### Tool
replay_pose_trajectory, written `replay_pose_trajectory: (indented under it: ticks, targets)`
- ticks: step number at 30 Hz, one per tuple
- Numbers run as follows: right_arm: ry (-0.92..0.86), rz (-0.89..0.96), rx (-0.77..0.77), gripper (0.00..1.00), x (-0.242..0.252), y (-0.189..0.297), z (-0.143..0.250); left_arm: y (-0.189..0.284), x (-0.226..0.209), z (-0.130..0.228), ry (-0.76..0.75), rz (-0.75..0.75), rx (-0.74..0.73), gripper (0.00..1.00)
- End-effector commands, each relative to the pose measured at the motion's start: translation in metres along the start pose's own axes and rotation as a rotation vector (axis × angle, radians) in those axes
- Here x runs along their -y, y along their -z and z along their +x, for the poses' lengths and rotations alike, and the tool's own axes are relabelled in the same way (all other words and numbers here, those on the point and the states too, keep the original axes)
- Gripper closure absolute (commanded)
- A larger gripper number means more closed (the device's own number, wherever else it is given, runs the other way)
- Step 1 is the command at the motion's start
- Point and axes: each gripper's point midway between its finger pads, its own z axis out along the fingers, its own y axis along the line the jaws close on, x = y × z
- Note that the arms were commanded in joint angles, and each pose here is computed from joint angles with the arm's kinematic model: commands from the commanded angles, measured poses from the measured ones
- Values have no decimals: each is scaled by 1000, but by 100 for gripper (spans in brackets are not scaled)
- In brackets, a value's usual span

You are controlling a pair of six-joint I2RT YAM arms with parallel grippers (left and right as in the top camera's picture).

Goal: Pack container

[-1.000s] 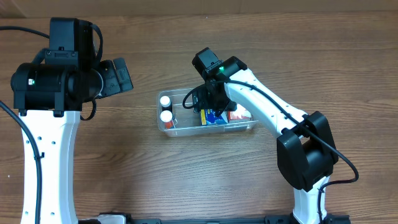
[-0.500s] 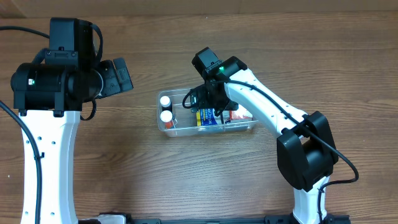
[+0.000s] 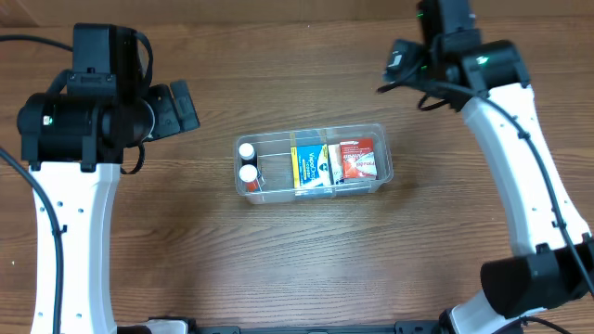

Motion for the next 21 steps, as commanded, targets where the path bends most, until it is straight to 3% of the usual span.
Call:
replay_pose_trajectory:
  ticks: [1,2,7,13,17,21]
  targets:
    - [3,42,4,0,28,-11,-12,-21,7,-1,-42,20,-52,0]
    - [60,31,-25,0,33,-12,-9,-25,7,0,-43,15,-63,0]
    - [-4,68,-75,0,58,6,2,-27,13,12,-144,56,-123,0]
    - [-14,18,24,0,69,72,14,32,16,25,-211,117,16,0]
    - [-12,-21,42,0,83,83,80,66,-2,62,-209,148,192,0]
    - [-28,-111,53,0,91,83,143,71,-23,111,-200,178,297,0]
